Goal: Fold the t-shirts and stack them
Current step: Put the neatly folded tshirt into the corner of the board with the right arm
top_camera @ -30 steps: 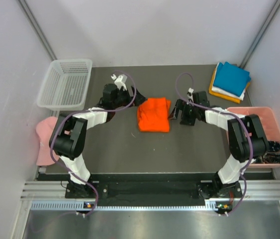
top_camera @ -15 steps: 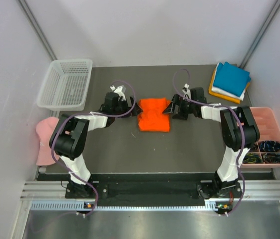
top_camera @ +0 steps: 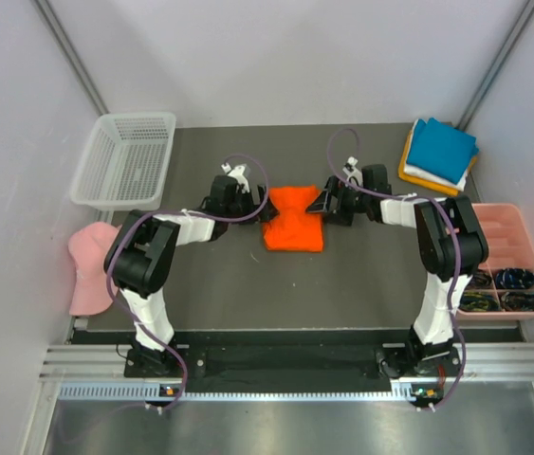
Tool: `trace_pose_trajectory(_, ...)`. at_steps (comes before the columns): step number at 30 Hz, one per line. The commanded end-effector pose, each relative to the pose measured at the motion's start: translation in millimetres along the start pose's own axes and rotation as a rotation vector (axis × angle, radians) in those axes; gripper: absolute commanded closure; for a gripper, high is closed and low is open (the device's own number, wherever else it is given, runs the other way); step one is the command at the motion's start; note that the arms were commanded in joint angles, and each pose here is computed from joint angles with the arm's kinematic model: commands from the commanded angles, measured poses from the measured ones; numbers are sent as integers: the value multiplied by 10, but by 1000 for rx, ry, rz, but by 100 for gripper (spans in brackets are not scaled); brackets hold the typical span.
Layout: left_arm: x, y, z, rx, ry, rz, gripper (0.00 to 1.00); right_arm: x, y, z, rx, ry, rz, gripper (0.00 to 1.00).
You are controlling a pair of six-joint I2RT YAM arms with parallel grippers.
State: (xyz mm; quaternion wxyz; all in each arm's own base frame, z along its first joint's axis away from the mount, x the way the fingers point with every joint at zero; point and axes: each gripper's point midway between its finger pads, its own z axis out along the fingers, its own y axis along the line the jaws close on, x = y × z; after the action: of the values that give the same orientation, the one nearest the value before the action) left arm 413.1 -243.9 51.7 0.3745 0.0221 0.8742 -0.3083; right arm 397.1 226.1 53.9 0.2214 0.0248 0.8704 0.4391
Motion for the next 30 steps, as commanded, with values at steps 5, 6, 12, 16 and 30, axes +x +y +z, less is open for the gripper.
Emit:
trace_pose_trajectory(5, -4, -41, 97, 1, 15, 17, 1, 259, -123, 221, 76, 86, -1, 9)
trace_pose_trajectory(6, 1, -40, 98, -2, 17, 22, 1, 287, -118, 243, 78, 93, -1, 9)
trace_pose_trajectory(12, -2, -27, 84, -18, 29, 32, 1, 440, -16, 347, 71, 126, -12, 9)
trace_pose_trajectory(16, 6, -24, 87, -22, 39, 33, 1, 578, 18, 399, 72, 153, -6, 9)
trace_pose_trajectory(30, 51, -35, 58, -25, 59, 41, 1, 694, -43, 561, 53, 158, 49, 33)
